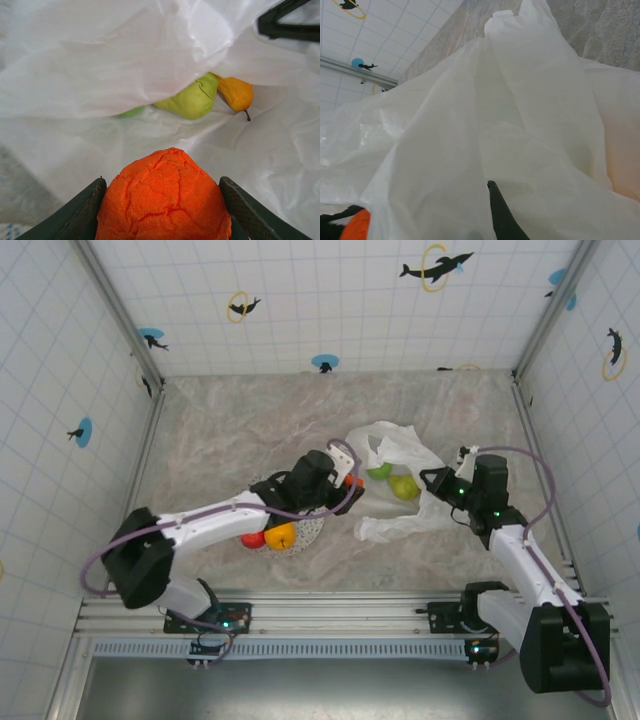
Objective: Place the fruits into the plastic bag
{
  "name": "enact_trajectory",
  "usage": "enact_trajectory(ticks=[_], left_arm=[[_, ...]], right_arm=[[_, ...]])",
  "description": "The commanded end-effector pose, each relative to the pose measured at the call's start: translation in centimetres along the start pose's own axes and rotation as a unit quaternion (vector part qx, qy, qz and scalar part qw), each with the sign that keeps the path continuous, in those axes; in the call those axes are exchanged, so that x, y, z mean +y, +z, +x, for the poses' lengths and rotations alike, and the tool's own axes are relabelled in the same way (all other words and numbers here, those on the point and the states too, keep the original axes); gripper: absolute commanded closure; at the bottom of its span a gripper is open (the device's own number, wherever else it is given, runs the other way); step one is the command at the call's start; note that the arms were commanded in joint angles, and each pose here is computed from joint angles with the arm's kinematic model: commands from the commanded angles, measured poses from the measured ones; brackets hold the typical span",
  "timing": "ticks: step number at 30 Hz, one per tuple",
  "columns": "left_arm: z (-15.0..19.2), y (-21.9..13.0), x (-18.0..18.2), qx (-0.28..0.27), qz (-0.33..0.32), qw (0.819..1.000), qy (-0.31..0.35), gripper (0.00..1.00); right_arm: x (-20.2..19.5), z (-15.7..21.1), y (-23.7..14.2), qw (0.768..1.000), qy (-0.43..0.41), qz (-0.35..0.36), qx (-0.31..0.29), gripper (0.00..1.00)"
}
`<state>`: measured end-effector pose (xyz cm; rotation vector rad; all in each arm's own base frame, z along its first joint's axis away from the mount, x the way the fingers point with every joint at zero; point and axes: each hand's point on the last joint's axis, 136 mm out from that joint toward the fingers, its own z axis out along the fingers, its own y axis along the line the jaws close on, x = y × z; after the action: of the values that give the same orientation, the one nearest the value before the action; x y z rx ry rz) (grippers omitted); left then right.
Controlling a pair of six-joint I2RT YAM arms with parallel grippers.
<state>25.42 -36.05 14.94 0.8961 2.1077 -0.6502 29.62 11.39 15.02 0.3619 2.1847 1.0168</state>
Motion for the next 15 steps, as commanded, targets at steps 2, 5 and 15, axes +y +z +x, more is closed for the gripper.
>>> enact_trajectory(ticks=[2,5,15], left_arm=[[-3.5,3.1,-2.4,-0.057,0.020,0.998,0.029,0.43],[-4.5,5.1,-2.3,-0.080,0.012,0.997,0.018,0.43],[-7.6,10.4,-0.7,-0.167,-0.028,0.985,-0.036,0.40]], right_arm=[[2.5,-1.0,-0.8,0.999,0.009,-0.040,-0.005,1.00],[3.6,-1.4,-0.8,0.997,0.022,-0.069,-0.010,1.00],[4.0,-2.5,-0.4,0.996,0.048,-0.073,-0.022,1.00]])
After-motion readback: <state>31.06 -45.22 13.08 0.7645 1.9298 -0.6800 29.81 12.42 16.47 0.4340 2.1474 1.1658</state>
